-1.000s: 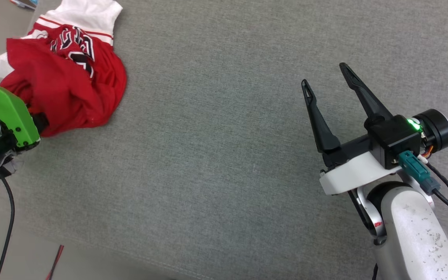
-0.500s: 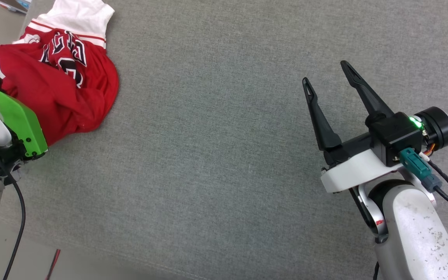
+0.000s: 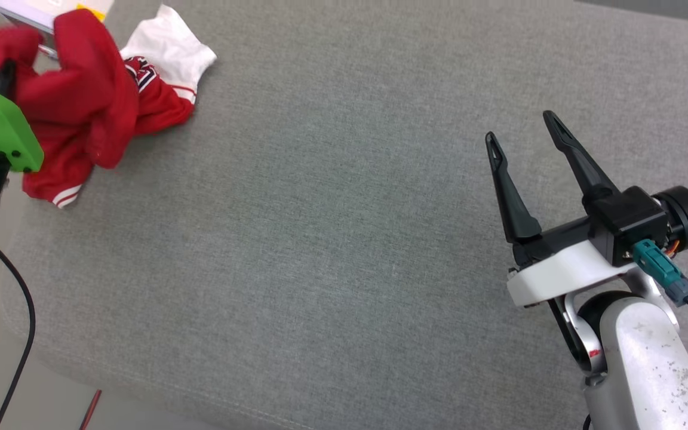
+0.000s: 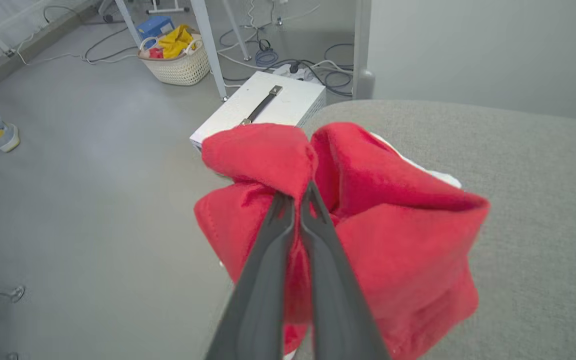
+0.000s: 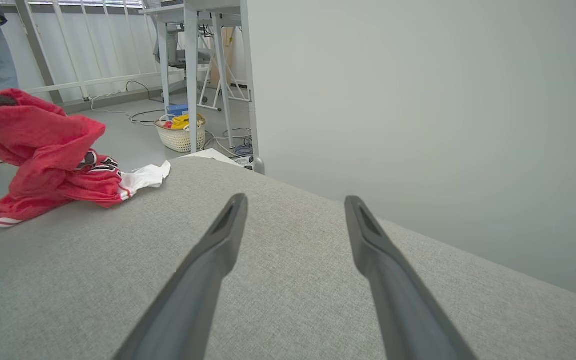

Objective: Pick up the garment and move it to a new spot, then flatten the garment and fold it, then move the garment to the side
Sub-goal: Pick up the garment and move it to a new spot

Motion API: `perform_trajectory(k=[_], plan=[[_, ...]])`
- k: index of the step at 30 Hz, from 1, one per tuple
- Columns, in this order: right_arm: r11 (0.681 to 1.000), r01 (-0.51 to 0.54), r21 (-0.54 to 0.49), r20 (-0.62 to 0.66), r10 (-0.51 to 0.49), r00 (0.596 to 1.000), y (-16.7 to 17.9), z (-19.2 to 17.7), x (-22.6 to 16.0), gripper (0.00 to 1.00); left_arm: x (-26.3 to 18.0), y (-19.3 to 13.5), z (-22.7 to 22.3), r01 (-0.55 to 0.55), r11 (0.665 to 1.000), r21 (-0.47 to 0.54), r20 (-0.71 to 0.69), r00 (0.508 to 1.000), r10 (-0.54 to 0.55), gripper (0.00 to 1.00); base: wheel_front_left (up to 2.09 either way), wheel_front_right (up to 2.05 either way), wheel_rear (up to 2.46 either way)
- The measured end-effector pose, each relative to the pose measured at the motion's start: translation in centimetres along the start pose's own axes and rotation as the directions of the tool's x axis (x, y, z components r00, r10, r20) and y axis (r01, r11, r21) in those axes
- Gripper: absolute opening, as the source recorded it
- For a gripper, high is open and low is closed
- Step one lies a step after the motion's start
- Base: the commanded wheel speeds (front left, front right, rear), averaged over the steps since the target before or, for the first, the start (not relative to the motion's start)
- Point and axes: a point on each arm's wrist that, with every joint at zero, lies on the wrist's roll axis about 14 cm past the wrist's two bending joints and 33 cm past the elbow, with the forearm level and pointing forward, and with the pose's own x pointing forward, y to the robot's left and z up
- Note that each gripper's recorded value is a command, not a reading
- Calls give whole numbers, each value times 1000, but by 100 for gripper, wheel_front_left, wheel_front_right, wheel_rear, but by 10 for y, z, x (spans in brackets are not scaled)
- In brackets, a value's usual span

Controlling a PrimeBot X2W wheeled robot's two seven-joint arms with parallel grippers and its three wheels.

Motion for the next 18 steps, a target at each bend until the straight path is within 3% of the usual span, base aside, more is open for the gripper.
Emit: perform_trajectory(k=[9,18], plan=[[999,40,-8,60,-39,997,-1,33,-20,100,-33,-2,71,-14,1000,3,292,956,13,0,0,0,0],[992,122,-16,87,-121,989,-14,57,-57,100,-61,-67,106,151,989,11,391,909,-143,0,0,0,0]])
